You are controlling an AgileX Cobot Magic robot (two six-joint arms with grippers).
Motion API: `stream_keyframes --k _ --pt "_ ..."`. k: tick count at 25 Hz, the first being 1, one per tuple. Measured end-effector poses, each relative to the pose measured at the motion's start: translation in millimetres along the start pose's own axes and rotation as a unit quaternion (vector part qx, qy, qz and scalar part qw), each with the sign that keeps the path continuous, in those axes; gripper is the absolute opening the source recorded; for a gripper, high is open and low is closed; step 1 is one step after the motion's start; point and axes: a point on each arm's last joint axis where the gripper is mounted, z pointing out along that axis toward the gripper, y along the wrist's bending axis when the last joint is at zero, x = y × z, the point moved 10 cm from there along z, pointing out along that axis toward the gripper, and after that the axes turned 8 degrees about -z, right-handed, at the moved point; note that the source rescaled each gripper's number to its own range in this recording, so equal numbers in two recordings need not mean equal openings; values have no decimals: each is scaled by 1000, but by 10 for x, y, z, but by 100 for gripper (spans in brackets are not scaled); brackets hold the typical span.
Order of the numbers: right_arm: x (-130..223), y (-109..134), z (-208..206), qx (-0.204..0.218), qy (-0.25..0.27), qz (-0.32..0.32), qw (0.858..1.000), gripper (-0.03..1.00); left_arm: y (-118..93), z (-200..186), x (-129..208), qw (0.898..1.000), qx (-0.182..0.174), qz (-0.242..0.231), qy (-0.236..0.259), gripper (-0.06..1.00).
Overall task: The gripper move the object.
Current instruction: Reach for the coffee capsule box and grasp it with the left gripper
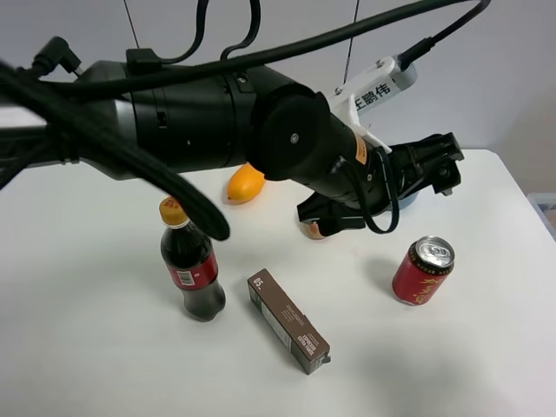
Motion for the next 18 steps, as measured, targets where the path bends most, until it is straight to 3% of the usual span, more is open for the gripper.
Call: stream_keyframes --k 4,9,15,18 --pt "0 1 0 0 0 0 1000 100 -3 30 -41 1000 4 19 -12 95" --pt "0 1 0 0 0 0 1000 100 -34 30 -20 995 9 96 -13 95" --pt "0 1 0 0 0 0 1000 100 -125 25 131 975 39 216 19 95" --pt "0 1 0 0 0 0 1000 100 -209 13 205 972 66 225 32 95"
